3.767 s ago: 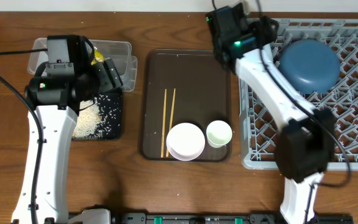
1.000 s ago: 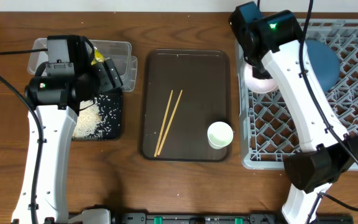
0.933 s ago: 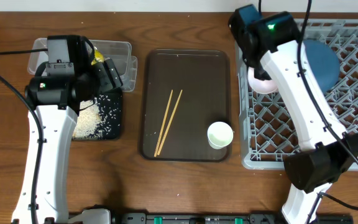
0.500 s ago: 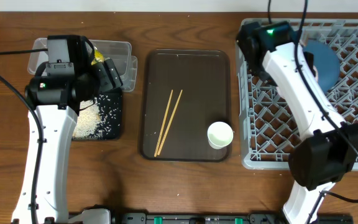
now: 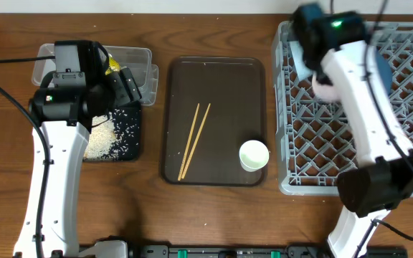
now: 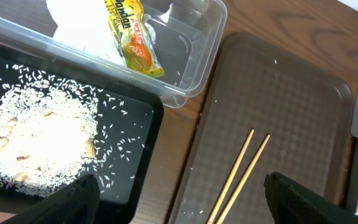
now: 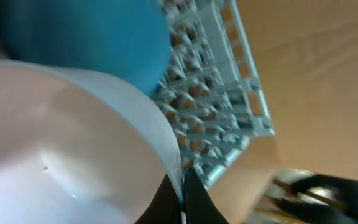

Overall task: Sort waste into correct bins and load items into the dishwasher rack
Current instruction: 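Lift the white bowl with the right gripper and carry it to the rack, then lower the white bowl into the rack slots and open the right gripper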

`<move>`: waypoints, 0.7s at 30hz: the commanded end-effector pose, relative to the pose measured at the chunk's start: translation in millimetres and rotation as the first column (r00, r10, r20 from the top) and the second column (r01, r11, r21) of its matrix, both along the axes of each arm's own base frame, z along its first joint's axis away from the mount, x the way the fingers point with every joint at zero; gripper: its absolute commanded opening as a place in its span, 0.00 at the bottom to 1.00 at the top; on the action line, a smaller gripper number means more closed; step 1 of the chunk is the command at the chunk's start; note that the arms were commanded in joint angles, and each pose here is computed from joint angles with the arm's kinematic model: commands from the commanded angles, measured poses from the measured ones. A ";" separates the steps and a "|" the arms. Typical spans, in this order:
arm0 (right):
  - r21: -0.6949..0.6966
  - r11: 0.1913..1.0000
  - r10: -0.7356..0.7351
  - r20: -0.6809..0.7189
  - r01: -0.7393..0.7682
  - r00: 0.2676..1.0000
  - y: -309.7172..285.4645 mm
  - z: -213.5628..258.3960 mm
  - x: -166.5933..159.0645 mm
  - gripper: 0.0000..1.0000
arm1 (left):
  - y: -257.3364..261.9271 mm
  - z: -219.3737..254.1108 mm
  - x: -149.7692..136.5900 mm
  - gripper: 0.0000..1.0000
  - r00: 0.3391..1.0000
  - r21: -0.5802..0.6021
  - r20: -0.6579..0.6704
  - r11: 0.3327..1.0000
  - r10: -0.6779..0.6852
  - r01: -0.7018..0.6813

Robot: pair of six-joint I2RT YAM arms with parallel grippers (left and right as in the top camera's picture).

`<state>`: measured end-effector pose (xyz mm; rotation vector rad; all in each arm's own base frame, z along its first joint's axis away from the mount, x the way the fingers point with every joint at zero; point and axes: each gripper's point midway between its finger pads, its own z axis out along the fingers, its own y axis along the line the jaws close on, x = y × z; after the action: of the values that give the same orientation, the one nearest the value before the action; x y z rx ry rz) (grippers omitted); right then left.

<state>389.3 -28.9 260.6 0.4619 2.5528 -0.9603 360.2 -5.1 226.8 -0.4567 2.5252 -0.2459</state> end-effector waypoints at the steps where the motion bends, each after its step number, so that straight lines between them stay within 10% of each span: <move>1: 0.096 0.992 0.074 0.092 -0.082 0.993 -14.3 53.8 -3.0 0.01 | 2.2 -2.7 0.4 0.88 1.000 0.006 -0.008 1.000 0.004 -0.004; 8: 0.129 0.990 0.028 0.170 -0.050 0.985 -53.3 85.7 -6.9 0.01 | 2.1 -2.7 0.4 0.88 1.000 0.006 -0.008 1.000 0.004 -0.004; 21: -0.029 0.998 0.043 -0.189 -0.049 0.981 -29.2 -14.4 0.5 0.01 | 2.2 -2.7 0.4 0.88 1.000 0.006 -0.008 1.000 0.004 -0.004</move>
<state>388.7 -62.6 261.8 0.3533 2.7022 -0.9427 360.3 -5.1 226.9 -0.4566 2.5244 -0.2460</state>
